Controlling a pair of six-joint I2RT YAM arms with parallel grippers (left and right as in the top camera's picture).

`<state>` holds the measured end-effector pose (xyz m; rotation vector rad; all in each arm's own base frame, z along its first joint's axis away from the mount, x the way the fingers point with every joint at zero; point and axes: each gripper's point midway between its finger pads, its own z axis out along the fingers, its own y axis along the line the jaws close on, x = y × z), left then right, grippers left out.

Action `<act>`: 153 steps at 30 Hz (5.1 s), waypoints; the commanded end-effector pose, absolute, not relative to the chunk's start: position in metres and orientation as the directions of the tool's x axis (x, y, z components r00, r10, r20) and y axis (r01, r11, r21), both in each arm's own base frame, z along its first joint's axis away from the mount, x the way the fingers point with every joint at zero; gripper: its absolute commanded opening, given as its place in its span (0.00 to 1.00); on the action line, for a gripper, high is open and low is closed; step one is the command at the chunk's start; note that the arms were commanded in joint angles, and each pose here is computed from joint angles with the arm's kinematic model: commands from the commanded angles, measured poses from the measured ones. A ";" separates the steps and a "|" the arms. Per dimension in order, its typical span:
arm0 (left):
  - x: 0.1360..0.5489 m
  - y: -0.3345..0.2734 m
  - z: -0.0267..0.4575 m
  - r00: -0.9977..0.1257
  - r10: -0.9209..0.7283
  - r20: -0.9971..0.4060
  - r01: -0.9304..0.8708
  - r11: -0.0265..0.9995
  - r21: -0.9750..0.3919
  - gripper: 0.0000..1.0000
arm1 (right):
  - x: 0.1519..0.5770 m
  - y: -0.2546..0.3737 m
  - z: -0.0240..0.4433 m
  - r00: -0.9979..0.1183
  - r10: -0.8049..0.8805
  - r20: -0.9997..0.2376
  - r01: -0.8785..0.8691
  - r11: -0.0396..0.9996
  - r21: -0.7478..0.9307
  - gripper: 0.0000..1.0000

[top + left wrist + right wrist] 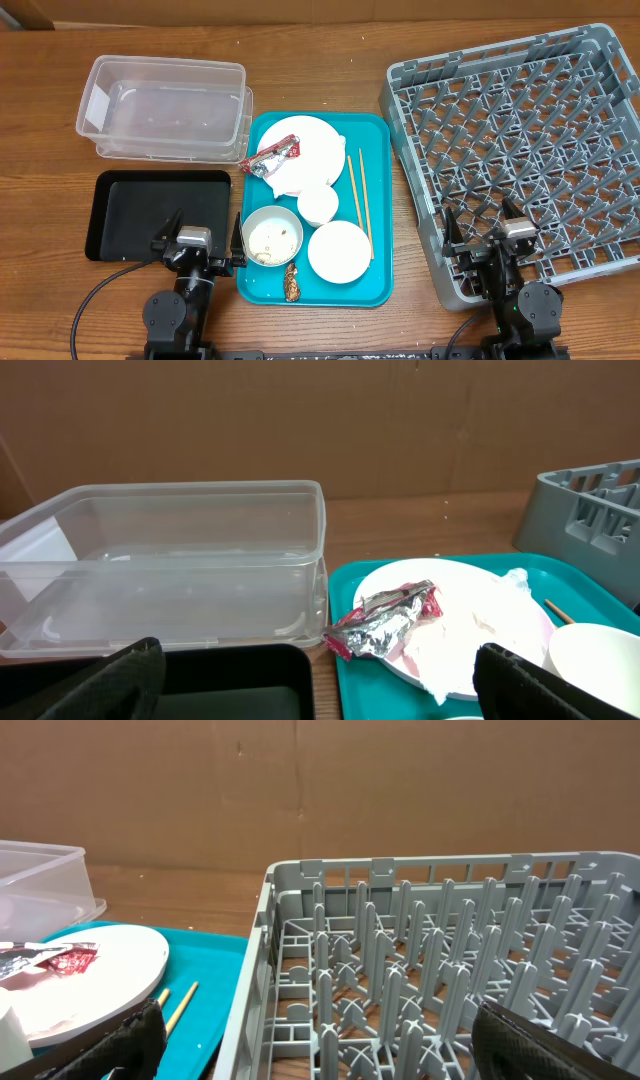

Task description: Sort waste into correct bins and load items into the dishwasher

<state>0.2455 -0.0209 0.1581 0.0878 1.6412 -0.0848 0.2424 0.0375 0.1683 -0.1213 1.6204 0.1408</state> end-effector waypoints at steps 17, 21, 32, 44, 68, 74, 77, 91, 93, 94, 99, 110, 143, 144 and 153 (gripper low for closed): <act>0.245 -0.020 0.158 -0.068 0.021 -0.997 0.107 0.994 0.014 1.00 | 0.243 0.036 0.170 -0.044 0.013 -0.999 -0.157 0.987 0.020 1.00; 0.245 -0.020 0.158 -0.068 0.021 -0.997 0.107 0.994 0.014 1.00 | 0.243 0.036 0.170 -0.044 0.013 -0.999 -0.156 0.988 0.020 1.00; 0.245 -0.020 0.158 -0.068 0.021 -0.997 0.107 0.994 0.014 1.00 | 0.243 0.036 0.170 -0.044 0.014 -0.999 -0.157 0.987 0.020 1.00; 0.245 -0.020 0.158 -0.068 0.021 -0.997 0.107 0.994 0.013 1.00 | 0.243 0.036 0.170 -0.044 0.014 -0.999 -0.157 0.987 0.020 1.00; 0.243 -0.019 0.162 -0.105 -0.184 -0.977 0.081 0.978 -0.193 1.00 | 0.239 0.026 0.198 -0.009 0.127 -0.992 -0.104 0.986 0.128 1.00; 0.234 -0.018 0.191 -0.140 -0.183 -0.973 0.074 0.978 -0.194 1.00 | 0.227 0.016 0.226 -0.067 0.198 -0.978 -0.044 0.979 0.201 1.00; 0.235 -0.025 0.203 -0.185 -0.168 -0.968 0.105 0.976 -0.189 1.00 | 0.224 0.017 0.236 -0.127 0.190 -0.973 -0.037 0.980 0.196 1.00; 0.264 -0.057 0.236 -0.669 -0.071 -0.740 0.190 0.946 -0.262 1.00 | 0.220 0.032 0.237 -0.611 0.132 -0.781 -0.019 0.983 0.182 1.00; 0.264 -0.051 0.235 -0.730 -0.071 -0.680 0.143 0.957 -0.252 1.00 | 0.223 0.028 0.235 -0.641 0.128 -0.756 0.008 0.987 0.161 1.00; 0.265 -0.041 0.231 -0.775 -0.071 -0.628 0.086 0.972 -0.217 1.00 | 0.227 0.028 0.232 -0.660 0.123 -0.741 0.012 0.988 0.154 1.00; 0.280 -0.037 0.226 -0.801 -0.072 -0.595 0.059 0.979 -0.197 1.00 | 0.233 0.029 0.225 -0.685 0.121 -0.719 0.015 0.988 0.152 1.00; 0.357 -0.092 0.214 -0.659 0.241 -0.713 0.355 0.935 -0.012 1.00 | 0.233 0.029 0.225 -0.683 0.120 -0.720 0.015 0.988 0.151 1.00; 0.417 -0.107 0.112 -0.808 0.267 -0.524 0.250 0.962 0.105 0.04 | 0.232 0.028 0.224 -0.689 0.119 -0.715 0.016 0.989 0.149 1.00; 0.421 -0.108 0.127 -0.795 0.256 -0.550 0.243 0.965 0.097 0.04 | 0.232 0.028 0.224 -0.688 0.119 -0.716 0.018 0.989 0.148 1.00; 0.460 -0.065 0.224 -0.663 0.108 -0.741 0.087 0.994 0.067 0.04 | 0.232 0.027 0.223 -0.687 0.120 -0.716 0.024 0.990 0.142 1.00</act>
